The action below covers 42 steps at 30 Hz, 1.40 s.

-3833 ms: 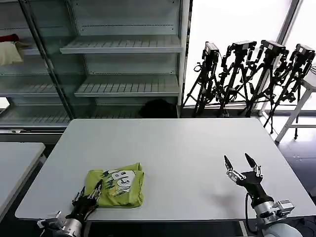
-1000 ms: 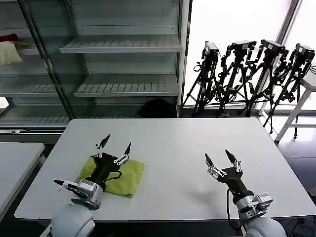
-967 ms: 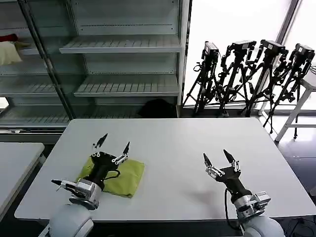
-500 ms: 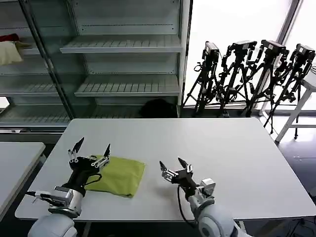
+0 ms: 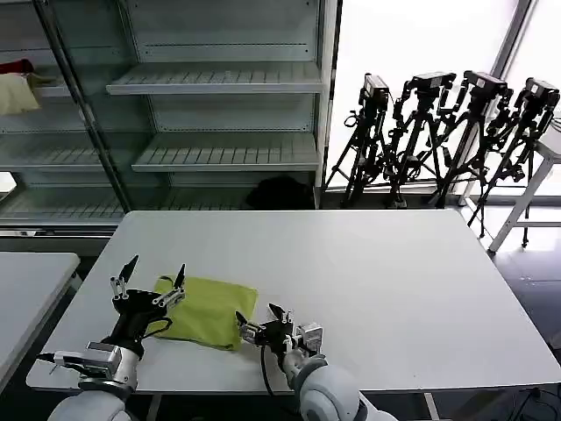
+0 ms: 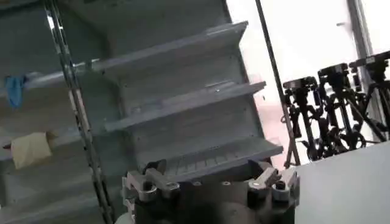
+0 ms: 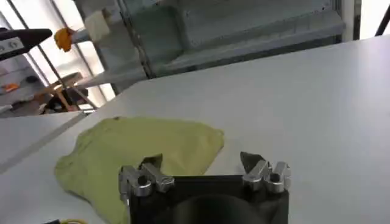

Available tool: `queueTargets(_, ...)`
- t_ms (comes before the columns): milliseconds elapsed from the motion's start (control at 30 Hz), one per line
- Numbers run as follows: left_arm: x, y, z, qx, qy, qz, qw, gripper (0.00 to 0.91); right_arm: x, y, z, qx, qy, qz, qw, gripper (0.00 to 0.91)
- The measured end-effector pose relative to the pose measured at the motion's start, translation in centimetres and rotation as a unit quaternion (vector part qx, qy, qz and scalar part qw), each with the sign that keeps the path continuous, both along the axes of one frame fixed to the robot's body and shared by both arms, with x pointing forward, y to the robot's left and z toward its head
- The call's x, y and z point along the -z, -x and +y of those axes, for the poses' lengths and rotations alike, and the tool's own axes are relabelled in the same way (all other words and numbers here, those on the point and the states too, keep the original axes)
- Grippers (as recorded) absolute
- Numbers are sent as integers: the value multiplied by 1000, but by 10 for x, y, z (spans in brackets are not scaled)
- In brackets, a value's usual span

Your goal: Fold and organize the clothes.

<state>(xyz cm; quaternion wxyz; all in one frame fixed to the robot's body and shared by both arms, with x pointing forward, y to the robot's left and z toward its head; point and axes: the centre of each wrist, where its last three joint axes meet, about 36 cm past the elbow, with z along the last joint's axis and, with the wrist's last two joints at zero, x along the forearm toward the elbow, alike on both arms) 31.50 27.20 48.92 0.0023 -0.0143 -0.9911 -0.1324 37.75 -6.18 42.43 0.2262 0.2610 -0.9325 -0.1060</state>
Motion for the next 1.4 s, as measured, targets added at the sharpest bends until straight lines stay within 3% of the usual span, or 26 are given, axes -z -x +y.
queueTargets(67, 1, 1, 1, -2, 1, 1, 1000, 907, 1, 0, 4, -1, 0, 3, 1000, 786)
queueTargets(167, 2, 2, 1, -4, 2, 3, 1000, 907, 2, -1, 10, -2, -1, 7, 1000, 635)
queueTargets(200, 2, 2, 1, -4, 3, 3, 1000, 907, 3, -1, 12, -2, -1, 7, 1000, 635)
queueTargets(233, 3, 2, 1, -4, 3, 4, 1000, 907, 3, -1, 13, -3, -1, 8, 1000, 484)
queueTargets(267, 3, 3, 1, -5, 3, 5, 1000, 907, 4, -1, 15, -3, -1, 8, 1000, 262)
queueTargets(333, 3, 3, 1, -5, 4, 5, 1000, 907, 5, -2, 18, -2, -1, 9, 1000, 50)
queueTargets(367, 4, 3, 1, -5, 4, 5, 1000, 907, 6, -2, 19, -2, -1, 9, 1000, 10)
queueTargets(833, 8, 3, 3, -12, 5, 10, 1000, 907, 4, 0, 24, 8, -6, -8, 1000, 0)
queueTargets(1400, 13, 3, 6, -15, 5, 13, 1000, 907, -2, -3, -7, 35, -1, -37, 999, 0)
